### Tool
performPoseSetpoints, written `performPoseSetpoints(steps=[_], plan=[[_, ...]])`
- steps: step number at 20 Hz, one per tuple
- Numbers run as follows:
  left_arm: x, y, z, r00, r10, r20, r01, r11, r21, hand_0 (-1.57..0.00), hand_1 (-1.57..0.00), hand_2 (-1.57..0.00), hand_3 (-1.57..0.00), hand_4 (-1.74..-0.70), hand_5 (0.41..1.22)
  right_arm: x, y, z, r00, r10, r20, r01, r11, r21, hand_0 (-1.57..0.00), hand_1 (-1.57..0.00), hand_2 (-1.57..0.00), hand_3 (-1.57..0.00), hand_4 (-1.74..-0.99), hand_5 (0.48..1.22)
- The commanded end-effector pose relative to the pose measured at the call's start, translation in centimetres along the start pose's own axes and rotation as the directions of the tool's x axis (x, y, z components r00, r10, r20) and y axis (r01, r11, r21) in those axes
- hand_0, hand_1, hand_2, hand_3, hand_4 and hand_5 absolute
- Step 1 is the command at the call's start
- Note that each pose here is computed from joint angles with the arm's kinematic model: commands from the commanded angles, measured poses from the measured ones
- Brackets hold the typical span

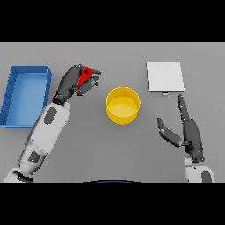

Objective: Pick up the red beaker and tilt it to pour out 1 green nut into yellow bowl. Pick up the yellow bowl and place it on the metallic measuring scale.

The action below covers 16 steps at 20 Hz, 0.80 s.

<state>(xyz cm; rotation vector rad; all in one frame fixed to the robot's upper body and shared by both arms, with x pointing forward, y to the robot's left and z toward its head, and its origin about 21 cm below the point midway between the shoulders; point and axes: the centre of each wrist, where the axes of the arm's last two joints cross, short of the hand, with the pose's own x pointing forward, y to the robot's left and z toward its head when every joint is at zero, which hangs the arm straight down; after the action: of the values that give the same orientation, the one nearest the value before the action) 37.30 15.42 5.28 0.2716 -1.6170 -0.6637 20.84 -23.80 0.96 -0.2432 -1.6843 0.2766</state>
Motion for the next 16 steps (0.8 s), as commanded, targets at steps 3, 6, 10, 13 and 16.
performPoseSetpoints(steps=[3,6,10,13,16], plan=[[1.1,-0.3,-0.1,0.997,-0.080,-0.015,0.079,0.997,-0.019,-1.57,-1.57,-1.57,-1.56,-1.73,1.114,0.0,0.4,-0.2,1.000,-0.005,-0.004,0.005,1.000,0.004,0.00,0.00,0.00,0.00,-1.254,0.680],[2.1,-0.5,-0.3,0.955,-0.296,-0.033,0.294,0.954,-0.057,-1.57,-1.57,-1.57,-1.57,-1.74,1.131,0.2,0.2,-0.1,1.000,-0.005,-0.001,0.005,1.000,-0.003,0.00,0.00,0.00,0.00,-1.252,0.685],[3.8,-1.6,-0.8,0.809,-0.587,0.024,0.586,0.804,-0.103,-1.57,-1.57,-1.57,-1.57,-1.74,1.145,0.5,0.3,0.1,1.000,-0.015,0.006,0.015,1.000,0.003,0.00,0.00,0.00,0.00,-1.262,0.694],[4.9,-1.4,-1.5,0.699,-0.710,0.089,0.715,0.689,-0.121,-1.57,-1.57,-1.57,-1.57,-1.74,1.182,0.4,0.6,0.3,1.000,-0.016,-0.009,0.016,1.000,0.012,0.00,0.00,0.00,0.00,-1.274,0.702],[5.8,-1.7,-2.1,0.589,-0.793,0.157,0.808,0.573,-0.136,-1.57,-1.57,-1.57,-1.57,-1.65,1.201,0.5,0.5,0.3,1.000,-0.019,-0.007,0.019,1.000,0.012,0.00,0.00,0.00,0.00,-1.284,0.705]])
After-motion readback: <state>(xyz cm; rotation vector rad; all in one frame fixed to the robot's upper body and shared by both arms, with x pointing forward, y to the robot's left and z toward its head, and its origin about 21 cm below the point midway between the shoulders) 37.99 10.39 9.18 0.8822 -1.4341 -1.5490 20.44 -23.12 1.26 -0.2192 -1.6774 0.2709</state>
